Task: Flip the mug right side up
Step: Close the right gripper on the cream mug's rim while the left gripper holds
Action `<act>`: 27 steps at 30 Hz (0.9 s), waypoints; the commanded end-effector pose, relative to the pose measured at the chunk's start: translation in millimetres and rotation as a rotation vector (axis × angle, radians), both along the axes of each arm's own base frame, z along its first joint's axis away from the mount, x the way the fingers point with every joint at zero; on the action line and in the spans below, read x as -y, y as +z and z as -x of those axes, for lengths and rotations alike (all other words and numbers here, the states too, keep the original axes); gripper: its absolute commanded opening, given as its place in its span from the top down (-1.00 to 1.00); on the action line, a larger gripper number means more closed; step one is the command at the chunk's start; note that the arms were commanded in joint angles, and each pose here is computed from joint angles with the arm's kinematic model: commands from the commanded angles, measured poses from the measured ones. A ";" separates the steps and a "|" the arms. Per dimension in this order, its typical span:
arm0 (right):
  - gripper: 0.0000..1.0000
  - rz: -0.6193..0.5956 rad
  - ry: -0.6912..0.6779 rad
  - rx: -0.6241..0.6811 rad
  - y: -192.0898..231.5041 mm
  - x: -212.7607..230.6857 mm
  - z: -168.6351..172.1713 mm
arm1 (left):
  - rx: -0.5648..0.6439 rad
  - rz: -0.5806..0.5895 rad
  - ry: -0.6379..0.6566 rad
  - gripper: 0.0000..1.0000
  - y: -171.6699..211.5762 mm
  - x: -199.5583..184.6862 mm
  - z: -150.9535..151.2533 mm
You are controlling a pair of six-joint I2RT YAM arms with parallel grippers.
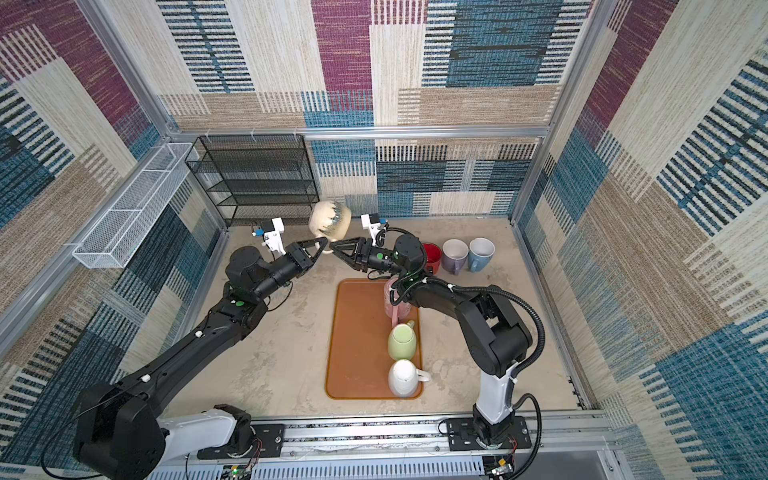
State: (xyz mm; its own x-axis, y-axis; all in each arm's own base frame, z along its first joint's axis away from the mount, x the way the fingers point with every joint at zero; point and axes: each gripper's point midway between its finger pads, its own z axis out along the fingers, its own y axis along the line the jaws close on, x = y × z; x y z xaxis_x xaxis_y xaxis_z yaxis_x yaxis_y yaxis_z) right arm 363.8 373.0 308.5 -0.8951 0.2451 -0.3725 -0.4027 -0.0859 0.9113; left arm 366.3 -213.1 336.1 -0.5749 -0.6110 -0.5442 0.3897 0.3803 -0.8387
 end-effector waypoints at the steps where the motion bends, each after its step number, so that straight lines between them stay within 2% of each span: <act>1: 0.18 -0.036 -0.011 0.014 10.3 -0.2 -2.7 | 0.165 0.066 -0.030 1.00 46.2 2.4 7.7; 14: 0.32 -0.086 -0.019 0.010 20.5 -3.5 -7.0 | 0.163 0.096 -0.038 1.00 40.4 4.8 3.4; 19: 0.51 -0.099 -0.022 0.017 25.8 -2.9 -7.4 | 0.151 0.095 -0.042 1.00 34.4 6.0 3.1; 27: 0.92 -0.103 -0.032 0.015 24.4 -1.1 -7.1 | 0.128 0.102 -0.048 1.00 22.9 7.3 2.5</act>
